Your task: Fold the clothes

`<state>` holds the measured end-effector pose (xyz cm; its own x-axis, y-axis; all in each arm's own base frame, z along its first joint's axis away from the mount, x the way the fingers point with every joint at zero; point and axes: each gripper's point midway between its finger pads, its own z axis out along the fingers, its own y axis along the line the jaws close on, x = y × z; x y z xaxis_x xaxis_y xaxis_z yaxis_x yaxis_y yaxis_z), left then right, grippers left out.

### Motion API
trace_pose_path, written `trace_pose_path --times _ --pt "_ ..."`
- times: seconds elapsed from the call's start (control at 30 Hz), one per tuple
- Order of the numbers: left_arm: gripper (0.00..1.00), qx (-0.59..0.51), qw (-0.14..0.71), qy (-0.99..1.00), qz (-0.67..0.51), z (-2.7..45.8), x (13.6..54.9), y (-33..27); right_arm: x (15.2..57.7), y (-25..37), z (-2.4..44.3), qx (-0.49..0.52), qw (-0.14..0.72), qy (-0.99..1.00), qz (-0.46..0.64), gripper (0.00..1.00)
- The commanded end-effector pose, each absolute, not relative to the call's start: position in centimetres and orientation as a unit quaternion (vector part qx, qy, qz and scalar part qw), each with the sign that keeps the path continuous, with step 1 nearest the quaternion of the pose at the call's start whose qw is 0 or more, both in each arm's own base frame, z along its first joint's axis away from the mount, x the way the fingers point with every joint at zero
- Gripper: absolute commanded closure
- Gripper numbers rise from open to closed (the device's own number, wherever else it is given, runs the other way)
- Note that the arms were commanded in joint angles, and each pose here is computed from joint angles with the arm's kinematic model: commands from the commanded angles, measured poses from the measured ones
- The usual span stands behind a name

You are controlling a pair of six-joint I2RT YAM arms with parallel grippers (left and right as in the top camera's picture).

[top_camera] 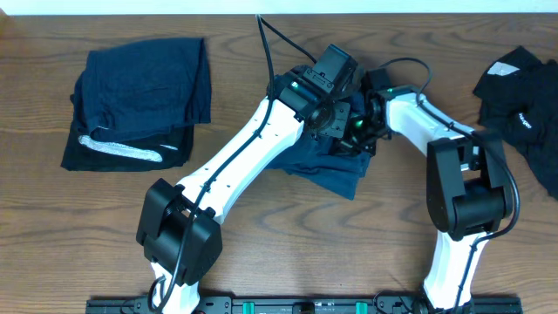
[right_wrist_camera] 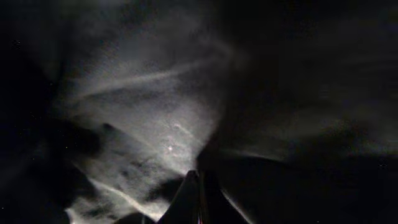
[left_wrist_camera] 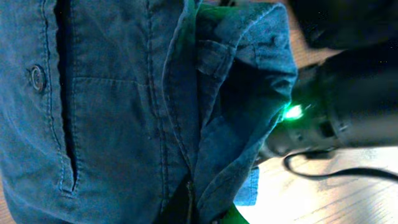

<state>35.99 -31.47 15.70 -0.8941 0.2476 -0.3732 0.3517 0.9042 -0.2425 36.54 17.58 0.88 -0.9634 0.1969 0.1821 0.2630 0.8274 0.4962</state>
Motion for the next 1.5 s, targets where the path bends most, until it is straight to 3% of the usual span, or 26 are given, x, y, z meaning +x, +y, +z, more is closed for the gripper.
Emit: trace_pose_path --times 0.0,0.3,0.6,1.47 --pt "0.94 0.152 0.172 0.962 -0.149 15.6 36.2 -31.3 38.8 15.9 4.5 -0.114 0.007 -0.957 -0.266 0.94" --pt "0.94 0.150 0.174 0.962 -0.150 15.7 36.4 -31.2 36.8 10.0 2.6 -0.131 0.008 -0.984 -0.118 0.86" --pt "0.94 0.150 0.177 0.961 -0.152 15.8 36.5 -31.4 36.8 9.9 -0.4 -0.132 0.010 -0.985 -0.114 0.92" --pt "0.94 0.148 0.173 0.959 -0.166 14.2 35.6 -34.5 35.0 9.2 -3.2 -0.136 0.016 -0.986 -0.097 0.94"
